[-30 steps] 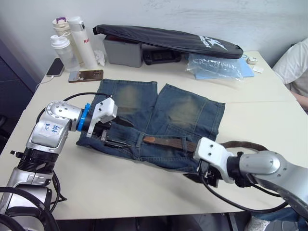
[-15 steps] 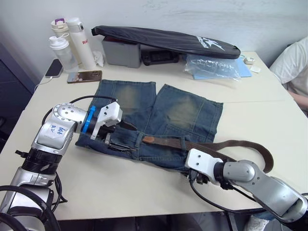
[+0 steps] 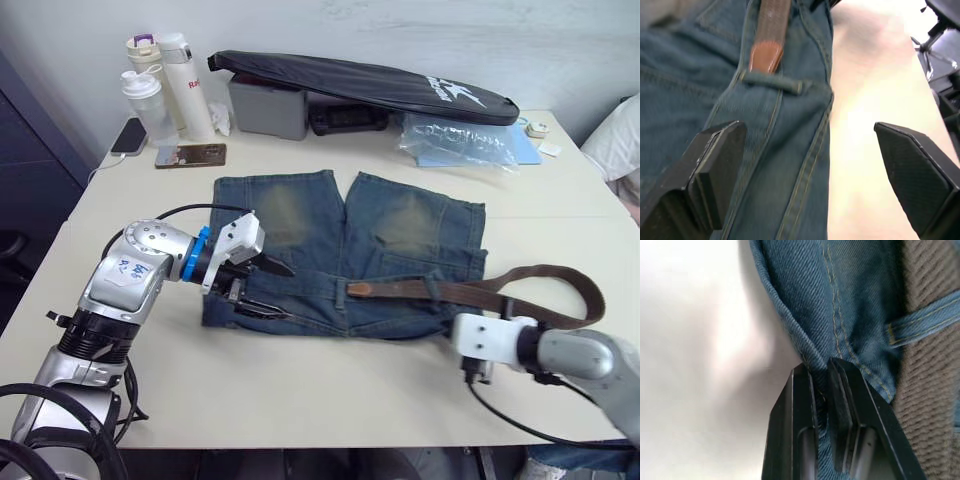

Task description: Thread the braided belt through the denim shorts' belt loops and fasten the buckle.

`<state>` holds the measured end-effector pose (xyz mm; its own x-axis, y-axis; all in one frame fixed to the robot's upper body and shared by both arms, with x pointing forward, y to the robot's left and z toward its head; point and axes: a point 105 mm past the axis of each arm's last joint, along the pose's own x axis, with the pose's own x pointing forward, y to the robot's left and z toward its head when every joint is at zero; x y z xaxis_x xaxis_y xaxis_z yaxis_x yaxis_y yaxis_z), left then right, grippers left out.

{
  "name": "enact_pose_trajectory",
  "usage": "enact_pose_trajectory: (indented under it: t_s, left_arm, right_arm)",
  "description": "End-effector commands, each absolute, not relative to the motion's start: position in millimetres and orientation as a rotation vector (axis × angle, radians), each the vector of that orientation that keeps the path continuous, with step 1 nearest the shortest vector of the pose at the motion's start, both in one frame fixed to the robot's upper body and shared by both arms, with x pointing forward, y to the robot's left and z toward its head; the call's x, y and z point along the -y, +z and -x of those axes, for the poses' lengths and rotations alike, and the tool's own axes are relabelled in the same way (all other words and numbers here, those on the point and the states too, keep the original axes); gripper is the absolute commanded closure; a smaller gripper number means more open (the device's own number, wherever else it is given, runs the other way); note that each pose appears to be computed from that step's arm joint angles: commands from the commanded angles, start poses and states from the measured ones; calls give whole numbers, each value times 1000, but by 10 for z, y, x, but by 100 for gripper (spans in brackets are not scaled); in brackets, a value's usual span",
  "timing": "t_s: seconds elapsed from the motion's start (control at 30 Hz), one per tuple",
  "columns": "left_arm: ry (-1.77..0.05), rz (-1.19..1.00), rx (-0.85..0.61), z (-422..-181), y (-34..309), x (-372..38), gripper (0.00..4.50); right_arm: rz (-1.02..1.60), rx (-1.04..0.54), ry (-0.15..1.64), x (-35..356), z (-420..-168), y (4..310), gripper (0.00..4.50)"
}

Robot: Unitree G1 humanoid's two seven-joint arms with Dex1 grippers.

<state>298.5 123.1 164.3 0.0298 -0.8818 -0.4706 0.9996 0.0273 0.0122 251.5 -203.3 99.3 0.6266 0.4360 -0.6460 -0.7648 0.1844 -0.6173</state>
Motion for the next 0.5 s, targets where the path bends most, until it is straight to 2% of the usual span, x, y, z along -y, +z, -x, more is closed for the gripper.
enact_pose_trajectory:
  t_s: [0.03,0.17,0.47,0.5]
  left_arm:
    - [-1551,-382,-316,-2932,1764,-1069,0]
    - [-1572,-345,-302,-2905,1743,-949,0]
    - [-1594,-324,-234,-2930,1771,-658,0]
    - [-1589,-330,-229,-2939,1780,-656,0]
  right_arm:
    - [1163,-405,807,2486,-2546,1094,446]
    - [1144,-510,758,2844,-2466,976,446]
    - [1126,-452,687,3004,-2495,1051,446]
    - [1114,-438,670,3010,-2502,1101,401]
